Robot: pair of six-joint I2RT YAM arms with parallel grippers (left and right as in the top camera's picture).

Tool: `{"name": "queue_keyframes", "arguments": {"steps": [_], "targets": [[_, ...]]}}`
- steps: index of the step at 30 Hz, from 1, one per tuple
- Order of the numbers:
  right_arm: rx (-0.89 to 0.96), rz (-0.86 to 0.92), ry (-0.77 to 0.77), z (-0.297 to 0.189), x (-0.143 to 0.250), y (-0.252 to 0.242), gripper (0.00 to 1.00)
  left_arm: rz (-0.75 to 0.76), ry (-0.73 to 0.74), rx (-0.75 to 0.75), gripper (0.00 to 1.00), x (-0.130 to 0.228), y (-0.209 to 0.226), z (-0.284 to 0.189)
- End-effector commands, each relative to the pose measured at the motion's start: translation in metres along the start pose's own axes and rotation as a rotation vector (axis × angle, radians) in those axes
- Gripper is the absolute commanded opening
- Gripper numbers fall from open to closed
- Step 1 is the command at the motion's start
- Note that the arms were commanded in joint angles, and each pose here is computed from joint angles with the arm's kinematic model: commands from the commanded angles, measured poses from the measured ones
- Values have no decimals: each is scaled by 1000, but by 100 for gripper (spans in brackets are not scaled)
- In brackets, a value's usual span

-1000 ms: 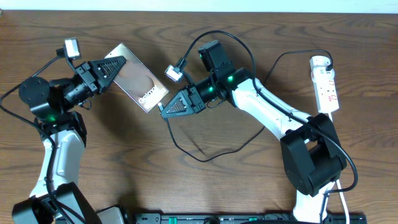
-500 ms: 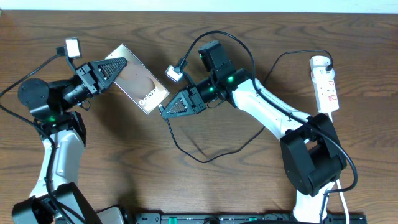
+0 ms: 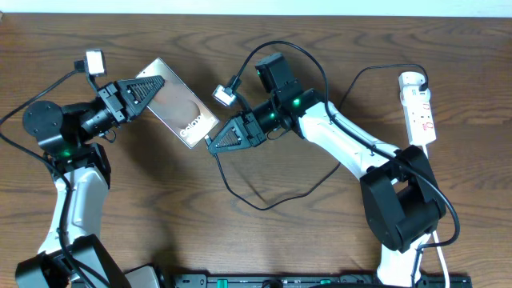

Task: Plug charger to phone and switch on socket

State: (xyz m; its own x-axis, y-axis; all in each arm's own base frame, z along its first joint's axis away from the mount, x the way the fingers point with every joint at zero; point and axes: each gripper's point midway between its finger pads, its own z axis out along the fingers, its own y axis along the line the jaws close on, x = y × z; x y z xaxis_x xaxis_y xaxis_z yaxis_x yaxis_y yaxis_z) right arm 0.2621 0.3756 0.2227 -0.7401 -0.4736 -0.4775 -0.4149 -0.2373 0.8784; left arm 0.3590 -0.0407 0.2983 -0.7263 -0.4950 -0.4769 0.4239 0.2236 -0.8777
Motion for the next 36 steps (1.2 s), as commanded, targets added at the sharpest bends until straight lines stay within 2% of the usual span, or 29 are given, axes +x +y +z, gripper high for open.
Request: {"name": "queue_keyframes", "arguments": {"steps": [1,36], "targets": [[10,-49,-14,-6,-7,0,1,5,161,51,7,25,-16,3],[14,-44,-22,-10,-8,-1,1,14,160,51,7,25,-16,3]]}}
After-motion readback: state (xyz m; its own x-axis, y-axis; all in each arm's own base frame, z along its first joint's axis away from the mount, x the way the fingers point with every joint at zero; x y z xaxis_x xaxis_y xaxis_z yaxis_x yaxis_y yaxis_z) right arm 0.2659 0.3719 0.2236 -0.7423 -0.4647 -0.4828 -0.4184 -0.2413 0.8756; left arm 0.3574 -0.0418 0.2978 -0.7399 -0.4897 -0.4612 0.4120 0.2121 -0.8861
